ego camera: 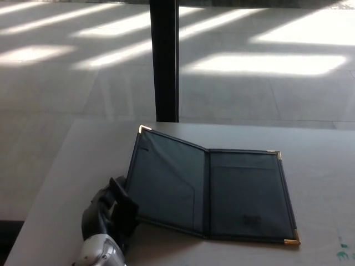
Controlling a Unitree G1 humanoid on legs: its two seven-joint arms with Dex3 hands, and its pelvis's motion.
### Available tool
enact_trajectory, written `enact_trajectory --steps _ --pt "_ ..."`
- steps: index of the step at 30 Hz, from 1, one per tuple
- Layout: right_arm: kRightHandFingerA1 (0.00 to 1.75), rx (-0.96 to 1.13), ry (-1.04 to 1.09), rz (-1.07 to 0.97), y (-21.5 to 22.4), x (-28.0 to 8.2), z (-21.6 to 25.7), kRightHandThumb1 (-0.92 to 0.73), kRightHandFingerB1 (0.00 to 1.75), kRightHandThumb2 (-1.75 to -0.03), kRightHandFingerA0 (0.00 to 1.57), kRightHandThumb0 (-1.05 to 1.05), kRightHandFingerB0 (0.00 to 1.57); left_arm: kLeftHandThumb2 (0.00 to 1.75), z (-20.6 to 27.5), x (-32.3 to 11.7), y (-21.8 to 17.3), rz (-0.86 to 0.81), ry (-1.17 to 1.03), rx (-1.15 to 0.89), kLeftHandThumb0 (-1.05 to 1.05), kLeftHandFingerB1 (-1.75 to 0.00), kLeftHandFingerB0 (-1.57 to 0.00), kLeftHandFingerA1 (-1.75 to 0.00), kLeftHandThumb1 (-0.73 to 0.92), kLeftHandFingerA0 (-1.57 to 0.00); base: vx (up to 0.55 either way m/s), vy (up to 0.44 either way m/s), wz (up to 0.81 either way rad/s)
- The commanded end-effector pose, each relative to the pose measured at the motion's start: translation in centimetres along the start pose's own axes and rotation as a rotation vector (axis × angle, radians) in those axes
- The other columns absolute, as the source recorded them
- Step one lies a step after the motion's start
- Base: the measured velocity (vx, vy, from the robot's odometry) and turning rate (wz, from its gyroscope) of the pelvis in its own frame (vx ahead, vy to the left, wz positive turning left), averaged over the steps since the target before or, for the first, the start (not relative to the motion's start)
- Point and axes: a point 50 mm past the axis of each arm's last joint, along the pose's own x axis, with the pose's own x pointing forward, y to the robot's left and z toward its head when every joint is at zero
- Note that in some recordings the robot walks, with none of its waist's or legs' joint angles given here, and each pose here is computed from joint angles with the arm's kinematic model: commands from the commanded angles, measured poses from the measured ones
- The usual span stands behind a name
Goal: The robot uses its left hand to push the cover of the diary kept in the middle of the desk to close it
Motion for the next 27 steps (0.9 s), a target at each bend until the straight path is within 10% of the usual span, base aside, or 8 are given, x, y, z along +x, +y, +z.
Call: enact_trajectory --steps 1,3,13,17,19,23,26,27 --pt "0.71 0.008 0.045 0.001 -0.1 0.0 -0.5 -0.64 0.60 -1.08 0.59 -0.84 0.49 1.16 -3.0 -2.6 -13.8 -0.122 0.251 -0.624 -0.80 -0.55 -0.24 -0.69 0.83 -0.37 0.00 0.000 0.00" --pt "0.67 -0.014 0.039 0.004 -0.1 0.1 -0.2 -0.86 0.50 -0.66 0.60 -0.89 0.48 1.19 -3.1 -3.3 -15.1 -0.176 0.259 -0.635 -0.81 -0.54 -0.25 -0.69 0.85 -0.41 0.00 0.000 0.00" --pt "0.66 -0.023 0.032 -0.005 0.0 0.5 0.3 -0.84 0.47 -0.65 0.67 -0.88 0.52 0.86 -5.5 -7.5 -18.7 -0.387 0.308 -0.463 -0.89 -0.48 -0.25 -0.67 0.92 -0.40 0.00 0.000 0.02" --pt "0.71 -0.051 0.019 0.009 0.2 0.5 0.9 -0.67 0.58 -1.10 0.60 -0.82 0.46 0.90 -4.7 -9.1 -20.2 -0.494 0.228 -0.318 -0.92 -0.48 -0.28 -0.63 0.92 -0.42 0.00 0.000 0.00" --pt "0.62 -0.045 0.024 0.008 0.1 0.7 0.9 -0.84 0.45 -0.66 0.62 -0.88 0.51 0.94 -4.4 -9.5 -20.5 -0.529 0.179 -0.237 -0.91 -0.50 -0.30 -0.62 0.92 -0.39 0.00 0.000 0.00" --pt "0.71 -0.071 0.005 0.018 0.2 0.9 1.3 -0.65 0.58 -1.09 0.63 -0.85 0.47 0.99 -5.7 -12.1 -20.5 -0.756 -0.070 0.191 -0.90 -0.51 -0.20 -0.60 0.92 -0.27 -0.01 0.002 0.04" --pt "0.69 -0.079 0.004 0.016 0.1 0.9 1.6 -0.85 0.48 -0.66 0.65 -0.89 0.49 0.97 -6.8 -13.0 -20.0 -0.827 -0.152 0.363 -0.90 -0.52 -0.22 -0.59 0.92 -0.26 0.00 0.000 -0.03" --pt "0.73 -0.065 0.020 0.003 0.1 1.0 1.5 -0.65 0.58 -1.08 0.65 -0.84 0.47 0.96 -8.1 -14.1 -19.5 -0.936 -0.272 0.588 -0.87 -0.54 -0.24 -0.65 0.92 -0.28 0.00 0.000 0.00"
